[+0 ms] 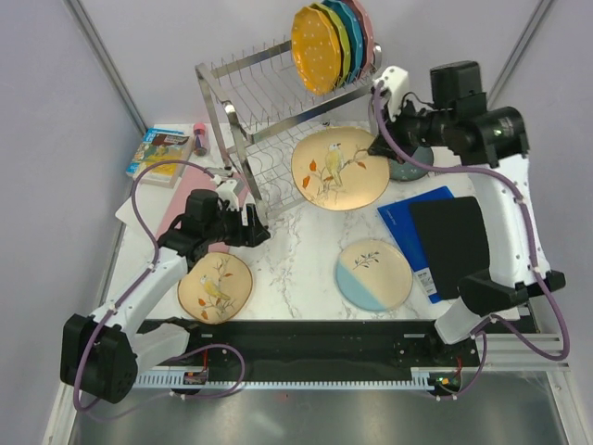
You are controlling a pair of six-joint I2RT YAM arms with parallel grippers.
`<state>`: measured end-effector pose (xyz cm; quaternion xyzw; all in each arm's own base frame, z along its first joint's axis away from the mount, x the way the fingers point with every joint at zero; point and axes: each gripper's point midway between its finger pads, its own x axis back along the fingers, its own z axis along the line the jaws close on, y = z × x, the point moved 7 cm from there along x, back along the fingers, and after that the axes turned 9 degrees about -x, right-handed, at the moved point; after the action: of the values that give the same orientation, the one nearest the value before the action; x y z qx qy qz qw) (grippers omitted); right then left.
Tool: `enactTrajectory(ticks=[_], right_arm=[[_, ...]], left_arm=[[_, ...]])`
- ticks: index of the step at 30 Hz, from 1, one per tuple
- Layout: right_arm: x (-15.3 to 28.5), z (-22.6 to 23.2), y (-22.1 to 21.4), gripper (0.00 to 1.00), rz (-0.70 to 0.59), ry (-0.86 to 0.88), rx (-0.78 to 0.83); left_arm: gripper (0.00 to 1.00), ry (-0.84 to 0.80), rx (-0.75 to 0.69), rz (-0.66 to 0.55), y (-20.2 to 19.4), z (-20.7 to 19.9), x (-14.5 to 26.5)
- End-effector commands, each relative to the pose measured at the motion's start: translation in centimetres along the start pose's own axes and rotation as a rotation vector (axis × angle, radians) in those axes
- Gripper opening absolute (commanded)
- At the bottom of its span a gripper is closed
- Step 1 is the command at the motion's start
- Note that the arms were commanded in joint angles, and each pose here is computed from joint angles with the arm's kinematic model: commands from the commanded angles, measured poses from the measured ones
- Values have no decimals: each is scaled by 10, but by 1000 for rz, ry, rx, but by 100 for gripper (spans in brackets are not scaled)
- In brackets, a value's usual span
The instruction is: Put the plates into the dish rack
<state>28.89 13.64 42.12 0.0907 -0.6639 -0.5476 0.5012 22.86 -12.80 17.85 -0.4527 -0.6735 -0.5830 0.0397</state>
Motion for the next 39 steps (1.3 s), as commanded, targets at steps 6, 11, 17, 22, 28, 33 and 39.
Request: enactTrajectory(ticks=[6, 11, 17, 22, 28, 33, 39], right_arm=[[113, 37, 106, 0, -654, -171, 43], [124, 9, 142, 0, -895, -382, -35], [117, -5, 189, 0, -1127, -643, -71], [107, 20, 199, 0, -1284, -845, -170], [68, 49, 194, 0, -1256, -850, -145], [54, 45, 194, 0, -1269, -931, -217], [35, 40, 202, 0, -1253, -971, -224]], left_arm=[[79, 69, -153, -58, 10, 10, 5], [77, 72, -150, -86, 21, 10, 1], [77, 64, -142, -143, 39, 7, 0], [77, 60, -120, -155, 35, 8, -4], [76, 46, -75, -140, 21, 11, -10], [76, 48, -71, -136, 19, 13, -11], [76, 49, -60, -131, 17, 14, -12]])
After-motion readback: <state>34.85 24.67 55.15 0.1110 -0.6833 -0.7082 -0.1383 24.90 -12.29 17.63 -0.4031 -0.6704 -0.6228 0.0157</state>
